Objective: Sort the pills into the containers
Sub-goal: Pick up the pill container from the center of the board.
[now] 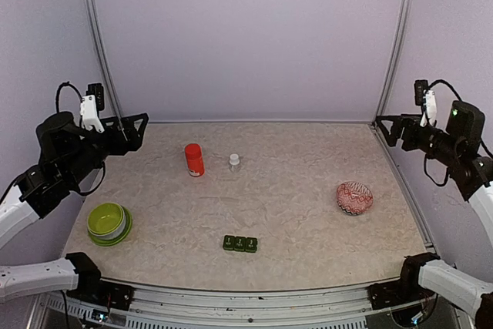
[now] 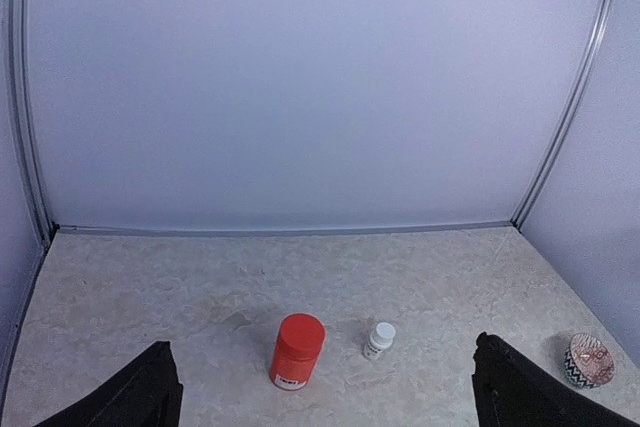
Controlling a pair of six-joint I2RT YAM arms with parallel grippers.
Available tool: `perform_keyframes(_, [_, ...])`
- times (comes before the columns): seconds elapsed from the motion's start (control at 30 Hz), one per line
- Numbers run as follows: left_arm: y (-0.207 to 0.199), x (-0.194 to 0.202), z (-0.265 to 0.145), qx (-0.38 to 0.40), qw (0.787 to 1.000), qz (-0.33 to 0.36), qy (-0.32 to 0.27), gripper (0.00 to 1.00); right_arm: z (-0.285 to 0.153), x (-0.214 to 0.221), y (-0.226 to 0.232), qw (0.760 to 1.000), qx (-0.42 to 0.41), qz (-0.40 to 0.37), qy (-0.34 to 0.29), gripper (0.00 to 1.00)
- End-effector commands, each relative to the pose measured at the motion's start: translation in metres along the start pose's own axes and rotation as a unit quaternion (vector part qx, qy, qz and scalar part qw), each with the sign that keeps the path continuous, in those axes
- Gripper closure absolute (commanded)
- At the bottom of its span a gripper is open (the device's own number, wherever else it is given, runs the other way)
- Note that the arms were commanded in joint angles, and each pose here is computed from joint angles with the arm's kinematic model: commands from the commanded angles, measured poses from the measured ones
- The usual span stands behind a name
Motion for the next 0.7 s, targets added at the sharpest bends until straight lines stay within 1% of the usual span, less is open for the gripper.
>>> perform_keyframes(0.0, [-0.009,-0.006,-0.004,0.044,0.999,-0.013,0.011,0.01,-0.013,-0.009,0.018,0.999,-0.051,-0.018,0.001,0.0])
perform_keyframes(0.2, [-0.014,-0.003,0.004,0.078,0.996,-0.04,0.024,0.01,-0.02,-0.011,0.024,0.997,-0.067,-0.023,0.0,0.0])
perform_keyframes(0.37, [-0.01,0.012,0.016,0.067,0.995,-0.053,0.052,0.01,-0.017,-0.007,0.032,0.995,-0.095,0.004,0.001,0.0])
perform_keyframes(0.53, [-0.003,0.032,0.028,0.04,0.994,-0.052,0.086,0.01,-0.003,0.006,0.044,0.988,-0.138,0.05,0.047,0.0])
perform_keyframes(0.67, [0.001,0.047,0.037,0.02,0.991,-0.078,0.111,0.01,0.008,0.016,0.045,0.983,-0.145,0.067,0.089,0.0])
Point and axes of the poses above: each gripper's point midway between its finger pads, its own z axis out along the fingers, its own y axis along the line the jaws close on, x = y × z, the point moved 1 cm from there along -z, back along the fingers, and after that the axes turned 7 degrees about z, right-handed, at the moved point
